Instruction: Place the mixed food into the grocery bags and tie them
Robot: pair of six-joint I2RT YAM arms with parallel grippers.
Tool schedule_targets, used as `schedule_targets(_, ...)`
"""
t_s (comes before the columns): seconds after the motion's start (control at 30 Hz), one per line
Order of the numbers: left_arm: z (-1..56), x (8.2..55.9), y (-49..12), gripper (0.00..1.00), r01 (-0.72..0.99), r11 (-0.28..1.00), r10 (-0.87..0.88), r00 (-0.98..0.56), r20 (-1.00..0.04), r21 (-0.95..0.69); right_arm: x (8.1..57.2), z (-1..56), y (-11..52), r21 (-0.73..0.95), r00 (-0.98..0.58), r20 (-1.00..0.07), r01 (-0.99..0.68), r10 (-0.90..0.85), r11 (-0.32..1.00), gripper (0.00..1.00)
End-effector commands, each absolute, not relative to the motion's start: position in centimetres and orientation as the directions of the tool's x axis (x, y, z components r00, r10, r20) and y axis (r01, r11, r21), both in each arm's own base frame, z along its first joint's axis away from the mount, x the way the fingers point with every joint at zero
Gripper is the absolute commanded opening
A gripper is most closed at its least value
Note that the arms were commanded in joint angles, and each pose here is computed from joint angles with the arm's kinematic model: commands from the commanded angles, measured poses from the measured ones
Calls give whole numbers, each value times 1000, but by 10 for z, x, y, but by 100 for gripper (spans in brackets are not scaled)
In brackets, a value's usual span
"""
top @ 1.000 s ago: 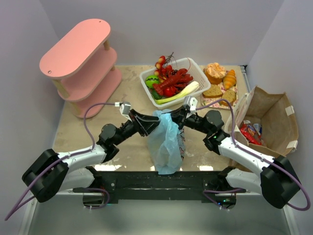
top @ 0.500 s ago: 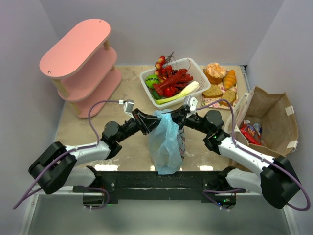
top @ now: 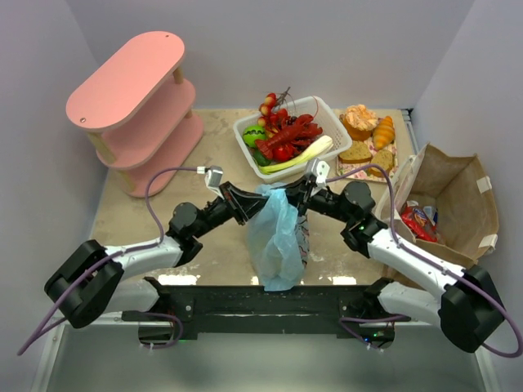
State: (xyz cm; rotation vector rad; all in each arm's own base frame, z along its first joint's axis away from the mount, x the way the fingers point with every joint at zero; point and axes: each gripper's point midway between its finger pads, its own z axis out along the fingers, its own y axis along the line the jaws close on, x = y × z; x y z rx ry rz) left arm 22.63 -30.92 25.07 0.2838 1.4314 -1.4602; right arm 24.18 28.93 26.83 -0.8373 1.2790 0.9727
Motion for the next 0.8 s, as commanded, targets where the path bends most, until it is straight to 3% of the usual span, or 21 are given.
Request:
schedule_targets(0.0, 279, 226, -299, 0, 803, 251, -528, -354, -772, -541, 263, 287, 275, 11, 32, -997, -861, 76, 509, 28)
schedule_targets(0.07, 278, 227, -299, 0, 797, 259, -527, -357, -771, -546, 272, 292, 267, 2, 34, -998, -823, 52, 569, 35)
schedule_targets(0.1, 277, 229, -299, 0, 791, 263, -524, -363, -770, -552, 273, 286, 262, 13, 3, -1000, -808, 27, 589, 45)
schedule_targets(0.33, 274, 228, -307, 0, 797, 235, -503, -390, -771, -557, 282, 301, 222, 21, -35, -999, -659, -2, 752, 62)
schedule_targets(0.43, 274, 227, -309, 0, 800, 227, -496, -395, -773, -555, 286, 305, 205, 43, -63, -998, -579, 8, 814, 67)
schedule_targets(0.77, 278, 219, -314, 0, 832, 185, -464, -395, -793, -523, 269, 337, 160, 128, -88, -991, -421, 100, 898, 72)
